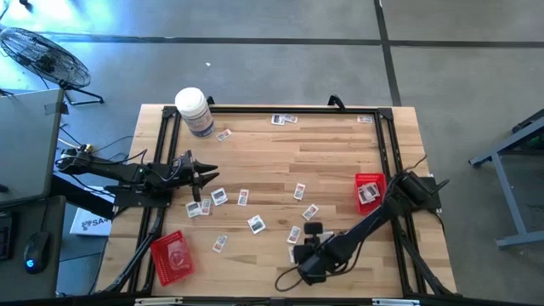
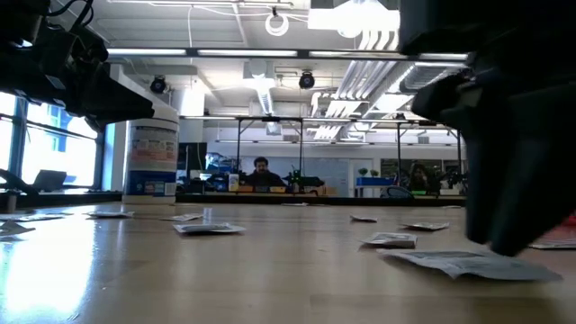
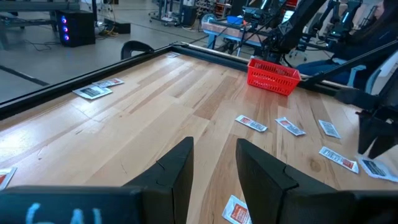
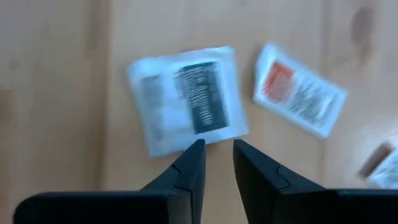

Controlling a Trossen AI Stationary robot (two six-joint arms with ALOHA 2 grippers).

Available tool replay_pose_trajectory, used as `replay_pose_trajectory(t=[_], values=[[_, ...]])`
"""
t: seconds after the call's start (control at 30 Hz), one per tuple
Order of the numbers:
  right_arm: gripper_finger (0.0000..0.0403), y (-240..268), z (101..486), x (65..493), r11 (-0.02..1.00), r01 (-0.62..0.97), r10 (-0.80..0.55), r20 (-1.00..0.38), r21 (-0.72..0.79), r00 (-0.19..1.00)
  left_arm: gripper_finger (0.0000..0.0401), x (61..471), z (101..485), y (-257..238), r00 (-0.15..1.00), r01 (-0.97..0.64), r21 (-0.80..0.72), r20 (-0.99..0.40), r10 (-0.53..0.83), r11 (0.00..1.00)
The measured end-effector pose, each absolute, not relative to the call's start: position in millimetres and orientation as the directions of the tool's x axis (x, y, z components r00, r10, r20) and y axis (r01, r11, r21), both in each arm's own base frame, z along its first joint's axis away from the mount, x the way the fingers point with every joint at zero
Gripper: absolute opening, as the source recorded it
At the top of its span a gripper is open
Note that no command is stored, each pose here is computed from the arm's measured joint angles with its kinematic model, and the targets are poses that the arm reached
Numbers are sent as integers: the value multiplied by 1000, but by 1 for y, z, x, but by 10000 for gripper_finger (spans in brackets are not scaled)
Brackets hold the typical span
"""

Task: Pick & Place First Aid Supplies
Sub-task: Put the towelette pack into the right red bin

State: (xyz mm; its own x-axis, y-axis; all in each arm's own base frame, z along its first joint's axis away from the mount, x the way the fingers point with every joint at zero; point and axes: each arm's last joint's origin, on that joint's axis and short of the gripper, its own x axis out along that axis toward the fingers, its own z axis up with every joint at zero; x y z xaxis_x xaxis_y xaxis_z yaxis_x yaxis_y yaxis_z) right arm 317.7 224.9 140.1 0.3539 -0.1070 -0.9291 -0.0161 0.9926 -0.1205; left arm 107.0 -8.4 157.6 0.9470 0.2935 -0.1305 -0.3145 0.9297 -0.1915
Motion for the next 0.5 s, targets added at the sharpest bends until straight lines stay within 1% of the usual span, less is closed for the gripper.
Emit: replay_pose_trajectory(t=[0.1, 0.23, 0.4, 0.5], values=[[76, 218, 142, 322, 989, -36, -121, -924, -144, 362, 119, 107, 158, -8, 947, -315, -191, -131, 294, 930], [76, 222, 156, 319, 989, -69, -89, -911, -128, 402, 119, 107, 158, -8, 947, -314, -191, -131, 293, 930], [77, 239, 163, 315, 984, -153, -13, -885, -95, 465, 119, 107, 158, -8, 947, -314, -192, -130, 293, 930], [89, 250, 158, 319, 976, -211, 58, -860, -59, 507, 119, 107, 158, -8, 947, -315, -191, -130, 294, 930]])
